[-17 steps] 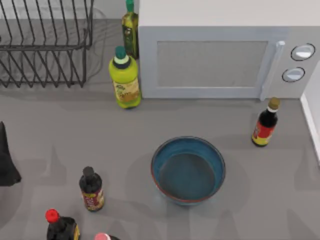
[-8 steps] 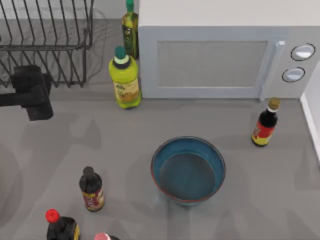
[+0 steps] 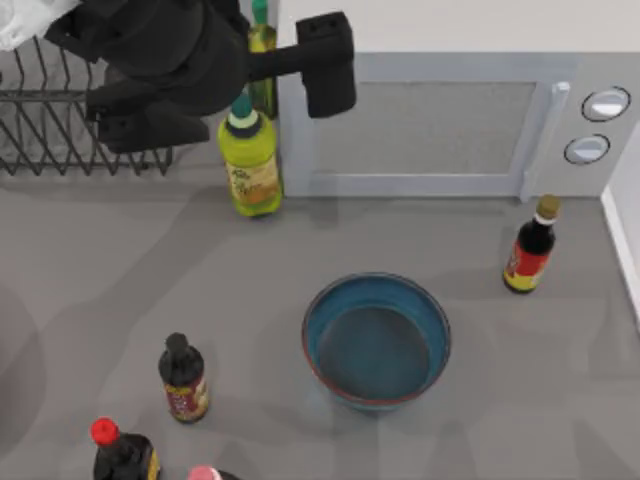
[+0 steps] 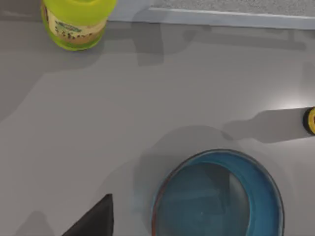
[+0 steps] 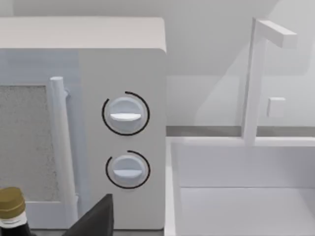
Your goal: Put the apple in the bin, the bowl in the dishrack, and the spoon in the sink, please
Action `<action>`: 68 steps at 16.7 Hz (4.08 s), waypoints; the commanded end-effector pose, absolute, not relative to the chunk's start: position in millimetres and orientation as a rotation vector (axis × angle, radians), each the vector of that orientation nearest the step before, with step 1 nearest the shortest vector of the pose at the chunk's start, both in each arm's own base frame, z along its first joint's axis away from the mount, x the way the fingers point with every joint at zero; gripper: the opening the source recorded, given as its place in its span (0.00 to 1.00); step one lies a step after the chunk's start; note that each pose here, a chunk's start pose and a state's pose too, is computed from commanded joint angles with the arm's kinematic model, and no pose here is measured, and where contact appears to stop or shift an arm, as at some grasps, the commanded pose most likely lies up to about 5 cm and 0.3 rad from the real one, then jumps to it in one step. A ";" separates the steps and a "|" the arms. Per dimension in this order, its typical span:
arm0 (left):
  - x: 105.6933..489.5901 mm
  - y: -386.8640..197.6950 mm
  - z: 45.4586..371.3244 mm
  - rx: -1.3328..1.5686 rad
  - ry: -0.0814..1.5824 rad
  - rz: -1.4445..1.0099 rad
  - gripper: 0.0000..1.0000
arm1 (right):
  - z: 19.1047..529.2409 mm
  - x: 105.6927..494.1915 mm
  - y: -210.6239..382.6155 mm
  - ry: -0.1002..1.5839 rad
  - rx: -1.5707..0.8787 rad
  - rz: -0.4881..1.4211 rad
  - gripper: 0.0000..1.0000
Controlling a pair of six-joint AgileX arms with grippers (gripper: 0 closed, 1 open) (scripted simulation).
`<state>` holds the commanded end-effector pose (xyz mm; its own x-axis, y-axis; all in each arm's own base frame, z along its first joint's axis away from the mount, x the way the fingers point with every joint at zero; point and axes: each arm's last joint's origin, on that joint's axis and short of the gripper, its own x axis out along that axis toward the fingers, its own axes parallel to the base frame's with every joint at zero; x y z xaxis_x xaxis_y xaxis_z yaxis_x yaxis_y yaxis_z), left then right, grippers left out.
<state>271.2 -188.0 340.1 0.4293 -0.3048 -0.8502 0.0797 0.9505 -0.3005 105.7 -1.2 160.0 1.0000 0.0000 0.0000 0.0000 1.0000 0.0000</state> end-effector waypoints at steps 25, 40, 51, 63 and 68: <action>282.3 -389.7 190.0 0.013 1.569 -0.018 1.00 | 160.0 105.7 -1.2 0.000 0.000 0.000 1.00; 278.1 -387.0 128.0 0.015 1.571 -0.016 0.62 | 160.0 105.7 -1.2 0.000 0.000 0.000 1.00; 278.1 -387.0 128.0 0.015 1.571 -0.016 0.00 | 160.0 105.7 -1.2 0.000 0.000 0.000 1.00; 278.9 -393.0 164.9 0.027 1.574 -0.017 0.00 | 160.0 105.7 -1.2 0.000 0.000 0.000 1.00; 278.7 -388.4 221.3 0.016 1.570 -0.017 0.00 | 160.0 105.7 -1.2 0.000 0.000 0.000 1.00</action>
<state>278.7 -388.4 221.3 0.0004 -0.0005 -1.0000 0.0208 0.9998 -0.0005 105.7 -1.2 160.0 1.0000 0.0000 0.0000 0.0000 1.0000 0.0000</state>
